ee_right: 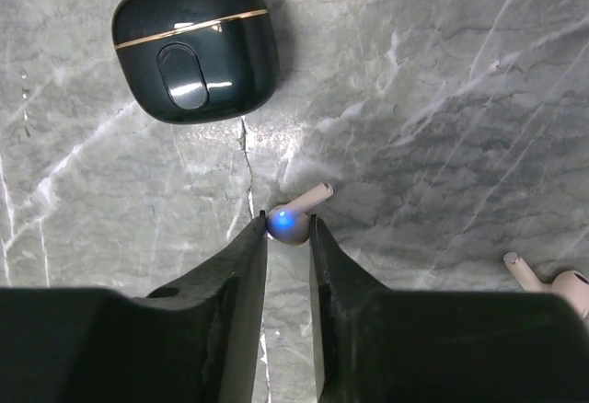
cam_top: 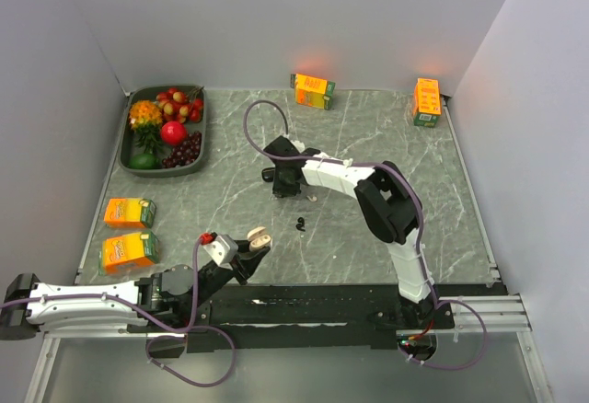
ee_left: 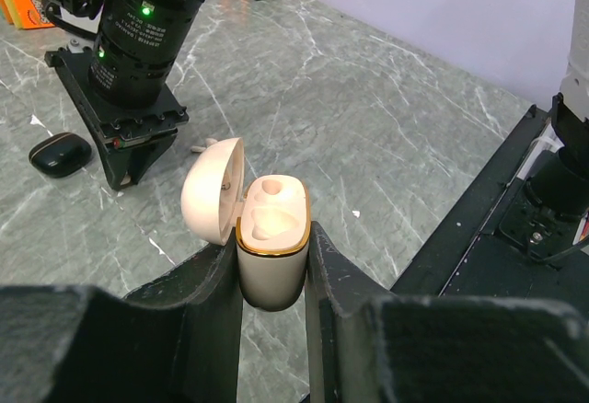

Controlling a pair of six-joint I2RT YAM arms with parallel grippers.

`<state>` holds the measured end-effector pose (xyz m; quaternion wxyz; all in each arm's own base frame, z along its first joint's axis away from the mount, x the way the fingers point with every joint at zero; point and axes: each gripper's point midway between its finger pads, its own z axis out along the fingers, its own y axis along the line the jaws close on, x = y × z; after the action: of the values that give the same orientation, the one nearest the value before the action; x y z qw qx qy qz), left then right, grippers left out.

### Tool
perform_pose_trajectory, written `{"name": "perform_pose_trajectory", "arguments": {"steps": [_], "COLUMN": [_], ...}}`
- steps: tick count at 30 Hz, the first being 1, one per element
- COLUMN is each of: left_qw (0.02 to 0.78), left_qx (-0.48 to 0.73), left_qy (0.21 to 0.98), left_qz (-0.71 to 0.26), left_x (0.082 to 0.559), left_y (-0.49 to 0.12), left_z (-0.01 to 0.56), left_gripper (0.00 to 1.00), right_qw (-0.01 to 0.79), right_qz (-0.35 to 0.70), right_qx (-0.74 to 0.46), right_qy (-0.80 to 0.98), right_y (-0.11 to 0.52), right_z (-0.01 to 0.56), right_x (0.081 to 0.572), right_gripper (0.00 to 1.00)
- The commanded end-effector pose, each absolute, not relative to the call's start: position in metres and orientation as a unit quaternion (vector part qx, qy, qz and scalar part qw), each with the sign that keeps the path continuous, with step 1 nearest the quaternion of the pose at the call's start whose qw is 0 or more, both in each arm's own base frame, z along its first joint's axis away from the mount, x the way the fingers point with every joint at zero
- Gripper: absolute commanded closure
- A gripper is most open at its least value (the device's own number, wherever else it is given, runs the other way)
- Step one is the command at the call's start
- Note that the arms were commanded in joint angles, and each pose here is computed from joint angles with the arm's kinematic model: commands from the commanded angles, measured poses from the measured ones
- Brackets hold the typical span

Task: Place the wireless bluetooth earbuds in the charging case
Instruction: Pick up the earbud from the center of the board, then place the earbud at the center of the board.

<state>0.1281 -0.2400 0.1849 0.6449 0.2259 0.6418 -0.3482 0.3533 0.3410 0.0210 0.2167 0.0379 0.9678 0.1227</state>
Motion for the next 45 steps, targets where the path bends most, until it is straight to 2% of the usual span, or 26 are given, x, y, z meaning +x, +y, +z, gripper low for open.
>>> {"name": "perform_pose_trajectory", "arguments": {"steps": [1, 5, 11, 15, 17, 21, 26, 31, 39, 40, 44, 45], "left_qw": [0.652, 0.654, 0.662, 0.679, 0.69, 0.709, 0.747, 0.77, 0.778, 0.78, 0.771, 0.772], "left_qx": [0.197, 0.2, 0.193, 0.18, 0.181, 0.196, 0.207, 0.233, 0.234, 0.226, 0.217, 0.201], "left_qy": [0.631, 0.631, 0.627, 0.624, 0.618, 0.61, 0.582, 0.56, 0.529, 0.528, 0.543, 0.546], "left_qz": [-0.372, -0.368, -0.362, -0.343, -0.331, -0.294, -0.247, -0.199, -0.243, -0.248, -0.253, -0.256], "left_x": [0.128, 0.128, 0.131, 0.138, 0.141, 0.147, 0.155, 0.163, 0.166, 0.167, 0.168, 0.17], "left_y": [-0.241, -0.242, -0.239, -0.23, -0.227, -0.221, -0.216, -0.218, -0.237, -0.238, -0.237, -0.232], "left_z": [0.21, 0.21, 0.213, 0.214, 0.214, 0.207, 0.21, 0.211, 0.237, 0.242, 0.247, 0.252], "left_gripper": [0.99, 0.99, 0.99, 0.99, 0.99, 0.99, 0.99, 0.99, 0.99, 0.99, 0.99, 0.99], "right_qw": [0.211, 0.221, 0.229, 0.2, 0.161, 0.174, 0.174, 0.194, 0.186, 0.181, 0.237, 0.236], "right_qz": [0.113, 0.1, 0.128, 0.219, 0.278, 0.347, 0.363, 0.384, 0.41, 0.404, 0.272, 0.273], "right_qx": [0.023, -0.027, -0.117, -0.154, -0.179, -0.233, -0.295, -0.334, -0.375, -0.367, -0.284, -0.282], "right_qy": [0.971, 0.97, 0.958, 0.943, 0.93, 0.891, 0.867, 0.838, 0.81, 0.818, 0.888, 0.889], "right_y": [0.332, 0.314, 0.299, 0.299, 0.3, 0.293, 0.273, 0.258, 0.241, 0.241, 0.223, 0.228], "right_z": [0.019, 0.028, 0.079, 0.13, 0.152, 0.223, 0.284, 0.318, 0.319, 0.31, 0.247, 0.236], "right_x": [0.342, 0.33, 0.304, 0.274, 0.252, 0.217, 0.177, 0.144, 0.102, 0.104, 0.162, 0.169], "right_gripper": [0.8, 0.83, 0.89, 0.89, 0.92, 0.98, 1.0, 1.0, 1.0, 1.0, 1.0, 1.0]}}
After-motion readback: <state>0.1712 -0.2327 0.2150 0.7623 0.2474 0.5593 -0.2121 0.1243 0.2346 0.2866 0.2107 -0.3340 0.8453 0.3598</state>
